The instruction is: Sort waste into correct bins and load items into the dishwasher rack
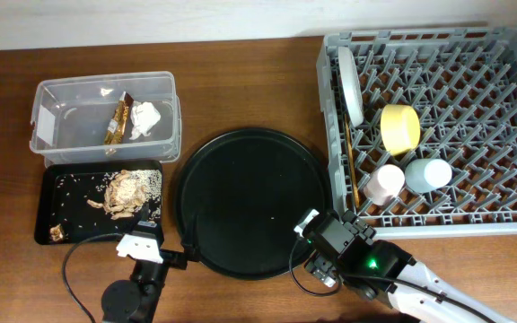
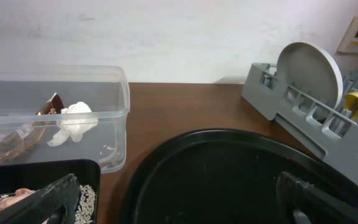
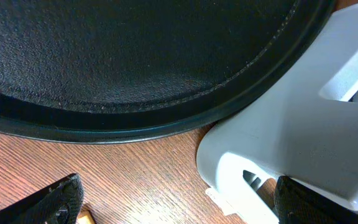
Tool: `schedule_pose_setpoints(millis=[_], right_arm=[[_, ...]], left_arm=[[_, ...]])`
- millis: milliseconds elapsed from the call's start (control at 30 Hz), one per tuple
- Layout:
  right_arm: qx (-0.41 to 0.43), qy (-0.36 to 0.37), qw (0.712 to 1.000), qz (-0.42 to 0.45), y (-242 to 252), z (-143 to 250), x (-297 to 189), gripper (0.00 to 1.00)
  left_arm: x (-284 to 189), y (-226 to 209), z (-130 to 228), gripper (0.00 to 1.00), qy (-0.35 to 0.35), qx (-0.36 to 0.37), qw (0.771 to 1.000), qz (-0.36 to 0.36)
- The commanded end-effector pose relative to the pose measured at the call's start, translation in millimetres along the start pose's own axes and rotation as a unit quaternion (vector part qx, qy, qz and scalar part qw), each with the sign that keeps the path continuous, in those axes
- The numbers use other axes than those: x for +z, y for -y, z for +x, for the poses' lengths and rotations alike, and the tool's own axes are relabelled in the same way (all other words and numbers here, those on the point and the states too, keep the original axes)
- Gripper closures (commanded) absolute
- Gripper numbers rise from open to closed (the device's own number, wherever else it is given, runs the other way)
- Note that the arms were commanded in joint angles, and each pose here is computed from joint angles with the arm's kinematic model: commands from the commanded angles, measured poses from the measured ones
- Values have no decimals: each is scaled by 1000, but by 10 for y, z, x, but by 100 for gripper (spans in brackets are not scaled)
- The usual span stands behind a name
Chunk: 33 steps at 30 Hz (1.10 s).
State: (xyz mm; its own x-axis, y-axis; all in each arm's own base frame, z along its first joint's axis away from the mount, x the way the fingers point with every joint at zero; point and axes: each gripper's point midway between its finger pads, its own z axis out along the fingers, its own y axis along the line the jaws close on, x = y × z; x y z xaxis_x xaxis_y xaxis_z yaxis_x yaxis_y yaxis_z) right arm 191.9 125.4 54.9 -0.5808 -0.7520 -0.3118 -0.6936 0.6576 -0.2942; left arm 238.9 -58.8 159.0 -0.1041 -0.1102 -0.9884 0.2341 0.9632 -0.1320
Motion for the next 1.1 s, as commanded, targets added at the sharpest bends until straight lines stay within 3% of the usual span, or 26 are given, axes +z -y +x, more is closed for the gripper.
schedule_pose_setpoints(millis=[0, 433, 500, 567, 600, 667, 867, 1000, 1067], right_arm=[[3, 6, 1000, -3, -14, -22, -11, 1], [4, 10, 1000, -1, -10, -52, 3, 1], [-141, -52, 988, -22, -74, 244, 25, 1], [-276, -116, 948, -108, -283, 648, -40, 1], [-300, -129, 933, -150, -395, 771, -91, 1], [-299, -132, 931, -164, -439, 790, -88, 1], [-290, -128, 926, -204, -606, 743, 13, 37], [-289, -170, 916, -222, -677, 832, 196, 42], [-276, -191, 915, -224, -709, 868, 313, 72]], left_arm=[[2, 12, 24, 1, -2, 6, 1000, 4], [2, 12, 24, 1, -2, 6, 1000, 4], [2, 12, 24, 1, -2, 6, 1000, 4], [2, 12, 24, 1, -2, 6, 1000, 4], [2, 12, 24, 1, -2, 6, 1000, 4], [2, 12, 24, 1, -2, 6, 1000, 4], [2, 12, 24, 1, -2, 6, 1000, 4], [2, 12, 24, 1, -2, 6, 1000, 4], [2, 12, 24, 0, -2, 6, 1000, 4]])
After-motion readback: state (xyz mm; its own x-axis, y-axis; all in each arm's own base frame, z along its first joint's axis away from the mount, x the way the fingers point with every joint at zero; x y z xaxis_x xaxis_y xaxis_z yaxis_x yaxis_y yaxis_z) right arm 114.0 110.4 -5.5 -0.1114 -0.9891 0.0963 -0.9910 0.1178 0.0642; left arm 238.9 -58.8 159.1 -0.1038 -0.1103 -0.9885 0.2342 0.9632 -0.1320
